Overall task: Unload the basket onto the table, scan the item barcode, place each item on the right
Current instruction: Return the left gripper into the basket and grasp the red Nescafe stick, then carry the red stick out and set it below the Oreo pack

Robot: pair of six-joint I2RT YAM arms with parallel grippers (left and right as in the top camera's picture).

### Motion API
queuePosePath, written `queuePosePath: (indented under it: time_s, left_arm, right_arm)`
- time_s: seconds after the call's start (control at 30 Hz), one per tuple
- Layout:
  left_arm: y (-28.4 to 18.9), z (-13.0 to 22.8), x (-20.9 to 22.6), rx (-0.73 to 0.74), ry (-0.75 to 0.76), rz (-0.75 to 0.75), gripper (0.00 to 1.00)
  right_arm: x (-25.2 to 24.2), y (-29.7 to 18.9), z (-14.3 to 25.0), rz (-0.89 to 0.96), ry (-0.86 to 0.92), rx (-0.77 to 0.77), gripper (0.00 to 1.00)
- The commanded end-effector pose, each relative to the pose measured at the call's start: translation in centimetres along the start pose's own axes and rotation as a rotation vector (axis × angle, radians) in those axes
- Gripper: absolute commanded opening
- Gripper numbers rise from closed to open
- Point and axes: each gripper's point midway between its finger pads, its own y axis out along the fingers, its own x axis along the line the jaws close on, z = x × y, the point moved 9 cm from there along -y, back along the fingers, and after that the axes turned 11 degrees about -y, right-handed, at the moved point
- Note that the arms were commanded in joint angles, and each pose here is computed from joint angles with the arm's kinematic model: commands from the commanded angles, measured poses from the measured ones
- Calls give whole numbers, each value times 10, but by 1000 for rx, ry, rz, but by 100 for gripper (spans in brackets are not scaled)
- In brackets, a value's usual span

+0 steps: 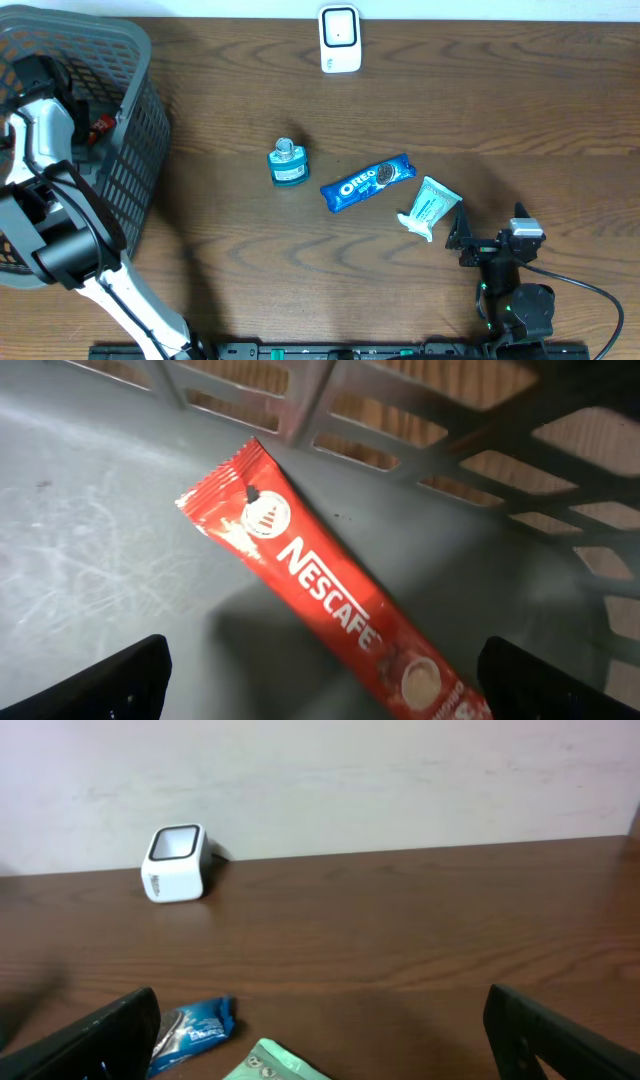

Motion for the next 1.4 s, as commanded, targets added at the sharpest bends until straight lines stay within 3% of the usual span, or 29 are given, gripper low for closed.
queuePosePath:
  time_s: [0.0, 0.3, 0.33, 0.4, 0.43, 0.5, 0.77, 0.93, 1.17, 1.37]
  left_arm:
    - [14, 0, 4, -27, -3, -34, 98]
    - [51, 12, 14, -17, 23, -104, 99]
    - [56, 14, 16, -14, 38, -115, 89]
    - [60, 16, 19, -4, 81, -130, 39]
    - [61, 17, 20, 2, 109, -136, 26]
    - [62, 17, 22, 6, 143, -146, 9]
    - [49, 14, 26, 16, 185, -177, 7]
    - [10, 2, 22, 14, 185, -142, 7]
    - [-97, -30, 14, -37, 200, 52, 7]
    - [-209, -52, 28, -70, 255, 321, 7]
  right_arm:
    - [1, 0, 1, 3, -14, 2, 99]
    - [0, 0, 1, 3, -14, 2, 99]
    - [0, 0, 1, 3, -14, 2, 99]
    - [0, 0, 1, 3, -14, 2, 99]
    - [1, 0, 1, 3, -14, 2, 99]
    - [1, 0, 1, 3, -14, 2, 99]
    - [0, 0, 1, 3, -14, 2, 99]
    - [0, 0, 1, 3, -14, 2, 99]
    - [0, 0, 1, 3, -14, 2, 99]
    - [0, 0, 1, 3, -14, 2, 99]
